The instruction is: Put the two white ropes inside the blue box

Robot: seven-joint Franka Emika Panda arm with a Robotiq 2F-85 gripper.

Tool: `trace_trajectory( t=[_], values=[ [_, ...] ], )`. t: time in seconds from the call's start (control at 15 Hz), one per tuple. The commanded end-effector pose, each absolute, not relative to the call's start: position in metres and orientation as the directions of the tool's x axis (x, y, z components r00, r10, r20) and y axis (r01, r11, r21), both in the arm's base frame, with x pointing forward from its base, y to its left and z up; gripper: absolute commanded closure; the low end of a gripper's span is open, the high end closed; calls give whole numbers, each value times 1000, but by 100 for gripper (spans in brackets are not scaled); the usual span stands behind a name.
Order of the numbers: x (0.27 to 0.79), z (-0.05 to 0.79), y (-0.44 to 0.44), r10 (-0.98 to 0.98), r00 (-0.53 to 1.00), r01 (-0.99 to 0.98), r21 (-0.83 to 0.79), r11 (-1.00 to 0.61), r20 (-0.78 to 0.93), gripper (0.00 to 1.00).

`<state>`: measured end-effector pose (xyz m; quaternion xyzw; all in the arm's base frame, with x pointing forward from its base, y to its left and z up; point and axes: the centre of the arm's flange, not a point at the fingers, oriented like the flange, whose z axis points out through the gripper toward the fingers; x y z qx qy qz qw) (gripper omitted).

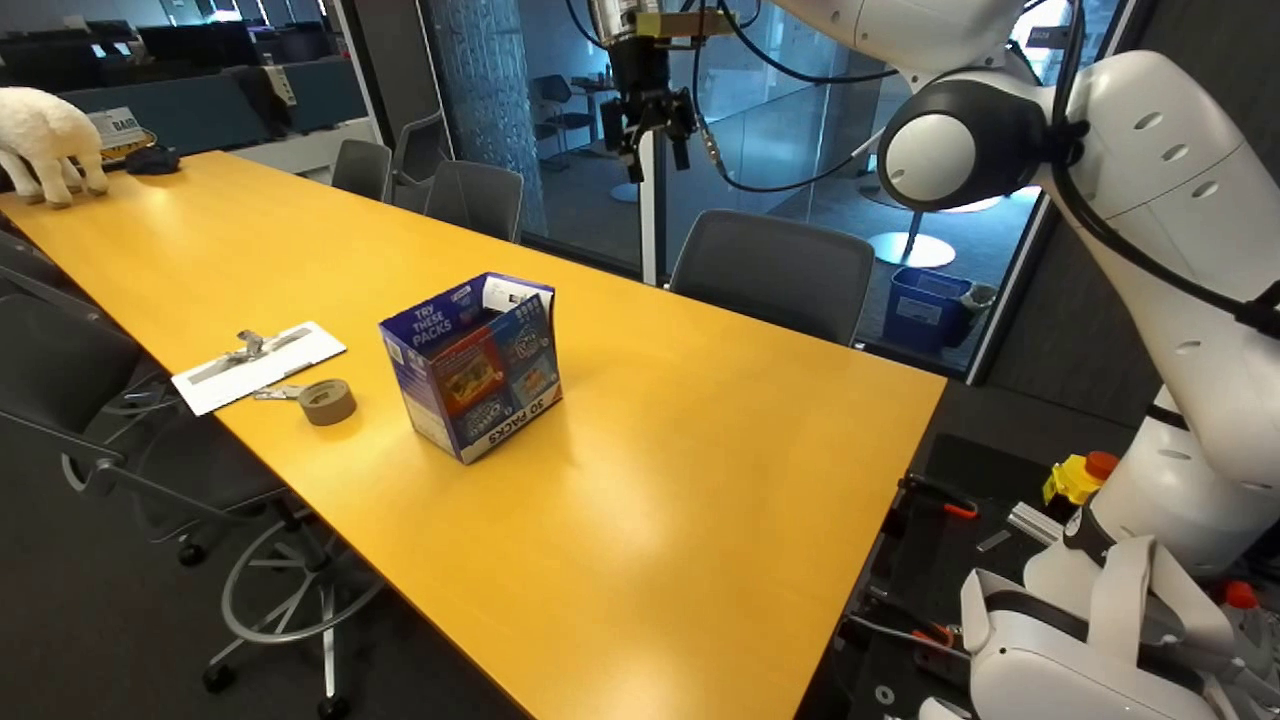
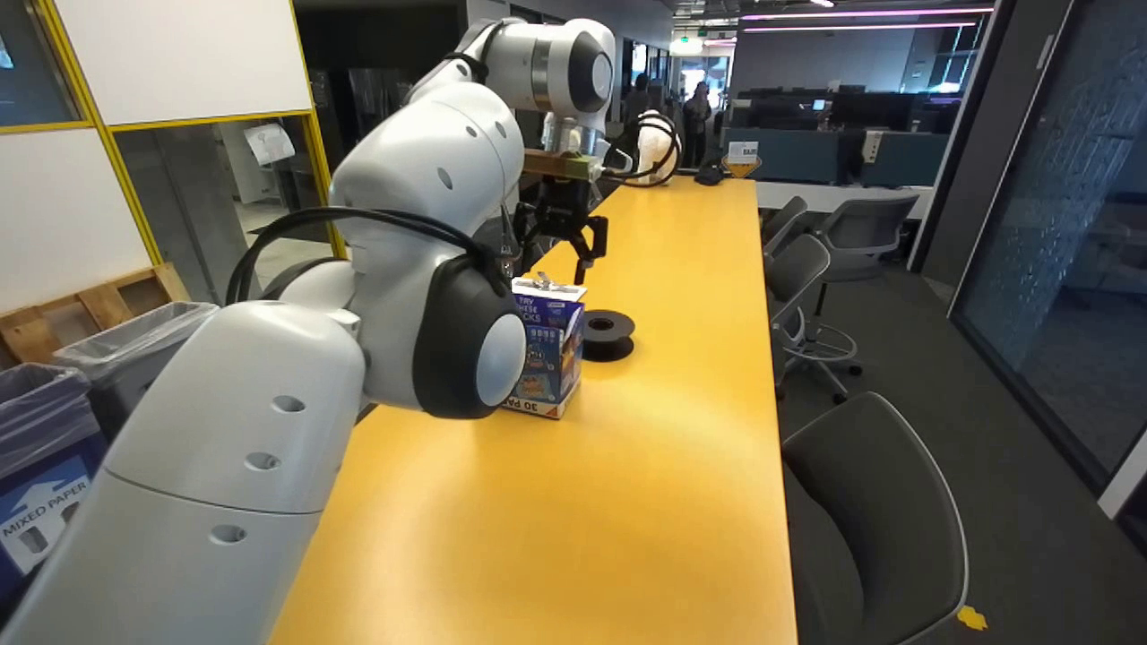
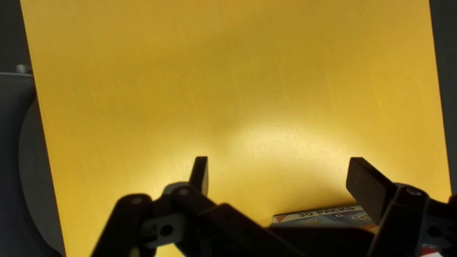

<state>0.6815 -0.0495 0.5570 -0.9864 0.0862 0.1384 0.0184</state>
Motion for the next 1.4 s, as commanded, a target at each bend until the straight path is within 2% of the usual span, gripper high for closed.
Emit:
trace_trajectory(
  t=[0.0, 0.4, 1.0, 1.07, 1.33],
  values=[
    [615, 523, -57, -88, 965, -96, -18, -995, -247, 0],
    [626, 507, -58, -51, 985, -47, 26, -999, -163, 0],
    [656, 495, -49, -147, 988, -146, 27, -989, -37, 0],
    [725, 528, -60, -115, 989, -114, 12, -993, -91, 0],
    [727, 521, -60, -118, 988, -117, 13, -993, -100, 0]
  ],
)
